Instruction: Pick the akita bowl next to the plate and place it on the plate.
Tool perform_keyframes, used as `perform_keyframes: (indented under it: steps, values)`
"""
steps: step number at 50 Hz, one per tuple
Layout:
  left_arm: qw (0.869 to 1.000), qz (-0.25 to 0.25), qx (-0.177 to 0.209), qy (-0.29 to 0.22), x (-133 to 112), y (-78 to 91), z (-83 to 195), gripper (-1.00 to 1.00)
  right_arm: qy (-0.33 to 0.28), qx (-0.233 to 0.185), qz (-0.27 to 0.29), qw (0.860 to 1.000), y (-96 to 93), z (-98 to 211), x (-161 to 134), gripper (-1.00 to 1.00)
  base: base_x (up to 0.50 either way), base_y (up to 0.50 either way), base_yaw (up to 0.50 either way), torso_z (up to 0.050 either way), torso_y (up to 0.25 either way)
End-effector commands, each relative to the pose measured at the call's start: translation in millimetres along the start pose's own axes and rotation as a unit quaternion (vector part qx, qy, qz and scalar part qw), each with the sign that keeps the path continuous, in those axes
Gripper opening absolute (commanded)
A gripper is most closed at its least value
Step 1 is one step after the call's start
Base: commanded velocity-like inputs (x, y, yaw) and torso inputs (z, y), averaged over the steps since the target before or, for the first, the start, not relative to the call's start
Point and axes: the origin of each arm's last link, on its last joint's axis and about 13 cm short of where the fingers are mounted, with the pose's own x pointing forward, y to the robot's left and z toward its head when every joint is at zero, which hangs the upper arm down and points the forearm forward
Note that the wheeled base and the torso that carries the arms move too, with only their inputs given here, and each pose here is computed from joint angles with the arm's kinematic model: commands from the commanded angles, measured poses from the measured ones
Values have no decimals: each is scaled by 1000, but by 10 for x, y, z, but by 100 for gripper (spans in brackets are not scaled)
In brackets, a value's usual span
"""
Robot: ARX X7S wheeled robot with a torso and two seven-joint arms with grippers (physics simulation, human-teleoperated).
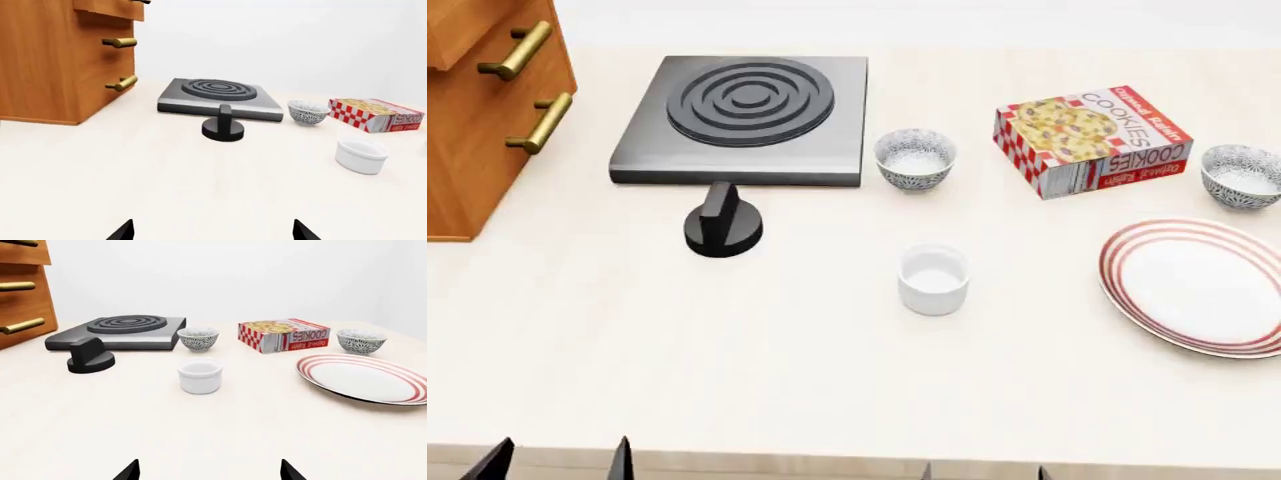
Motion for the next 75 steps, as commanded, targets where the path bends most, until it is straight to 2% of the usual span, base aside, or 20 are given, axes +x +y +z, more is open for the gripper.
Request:
perform_keyframes:
  steps: [1,2,6,7,12,14,15,17,26,28,33,47,75]
  values:
    - [996,4,-83,15,66,107,261,100,-7,21,12,1000,13,188,-41,100,0,0,0,0,0]
    - [995,10,-100,22,85,135,306,100,-10,25,14,1000,14,231,-47,100,0,0,0,0,0]
    - [994,23,-102,11,142,257,434,100,-17,37,23,999,23,408,-50,100,0,0,0,0,0]
    - [996,32,-88,7,163,303,448,100,-20,40,25,999,29,482,-49,100,0,0,0,0,0]
    - [992,46,-113,-7,226,469,577,100,-44,76,35,996,45,821,-42,100,0,0,0,0,0]
    - [992,55,-117,-7,250,528,592,100,-56,83,46,994,47,926,-47,100,0,0,0,0,0]
    - [989,66,-133,-7,273,579,604,100,-60,86,56,993,52,999,-52,100,0,0,0,0,0]
    - [988,87,-123,-16,314,669,603,100,-72,66,61,993,67,1123,-60,100,0,0,0,0,0]
    - [984,121,-126,-26,365,875,561,100,-121,95,82,985,31,1509,-28,100,0,0,0,0,0]
    - [981,125,-144,-23,367,886,563,100,-126,96,80,984,17,1540,-27,100,0,0,0,0,0]
    - [980,128,-149,-31,364,890,560,100,-148,112,71,980,-33,1614,-22,100,0,0,0,0,0]
    - [980,130,-145,-34,359,869,534,100,-143,123,56,980,-99,1582,-17,100,0,-15,0,0,0]
    - [982,125,-138,-38,361,854,528,100,-139,124,55,981,-121,1550,7,100,0,-227,0,0,0]
